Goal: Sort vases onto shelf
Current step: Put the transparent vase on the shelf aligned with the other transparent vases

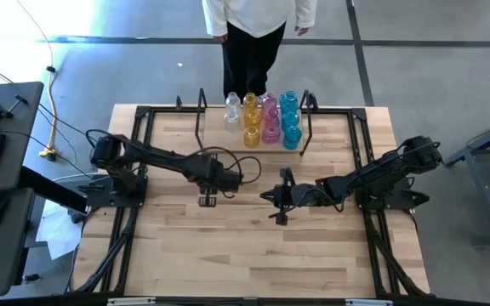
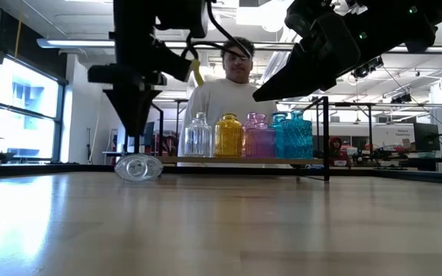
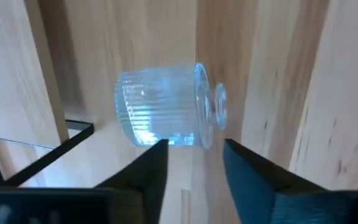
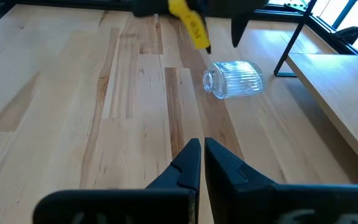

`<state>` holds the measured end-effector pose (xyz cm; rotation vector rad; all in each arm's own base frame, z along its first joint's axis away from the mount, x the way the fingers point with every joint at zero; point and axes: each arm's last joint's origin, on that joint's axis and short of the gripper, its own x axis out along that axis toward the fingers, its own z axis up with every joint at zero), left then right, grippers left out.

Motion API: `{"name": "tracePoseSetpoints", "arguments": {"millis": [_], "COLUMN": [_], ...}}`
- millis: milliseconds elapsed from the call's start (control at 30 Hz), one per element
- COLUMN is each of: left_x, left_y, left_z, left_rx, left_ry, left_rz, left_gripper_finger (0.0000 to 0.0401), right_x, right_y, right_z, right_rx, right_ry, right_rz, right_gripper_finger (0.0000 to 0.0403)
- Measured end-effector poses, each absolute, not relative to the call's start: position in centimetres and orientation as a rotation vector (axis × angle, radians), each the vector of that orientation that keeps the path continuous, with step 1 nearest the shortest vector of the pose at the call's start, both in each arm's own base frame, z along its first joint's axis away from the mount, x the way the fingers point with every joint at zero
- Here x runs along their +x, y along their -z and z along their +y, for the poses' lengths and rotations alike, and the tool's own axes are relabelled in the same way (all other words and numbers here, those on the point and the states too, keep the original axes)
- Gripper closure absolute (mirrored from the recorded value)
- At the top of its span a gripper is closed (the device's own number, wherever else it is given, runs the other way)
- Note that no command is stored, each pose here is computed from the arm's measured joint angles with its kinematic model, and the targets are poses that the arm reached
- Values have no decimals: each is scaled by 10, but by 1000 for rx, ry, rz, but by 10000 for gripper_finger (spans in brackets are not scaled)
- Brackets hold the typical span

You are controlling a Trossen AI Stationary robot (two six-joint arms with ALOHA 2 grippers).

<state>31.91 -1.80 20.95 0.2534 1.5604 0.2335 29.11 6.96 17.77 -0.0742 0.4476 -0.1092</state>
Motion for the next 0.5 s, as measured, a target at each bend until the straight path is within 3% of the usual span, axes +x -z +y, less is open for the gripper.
{"name": "tracePoseSetpoints", "arguments": {"millis": [233,500], "left_x": [317,315], "left_y": [-190,-179], "left_z": [-25,-30], "left_rx": [221,270], "left_ry": [-337,-404], "left_rz": [1485,1427], "left_gripper_finger": [188,167], "right_x": [291,291], "right_y": [-178,-178], "right_z": [70,70], "right_rx": [-71,-70], "right_ry": [110,110], "right_rz": [447,447], "right_gripper_finger": [399,399]}}
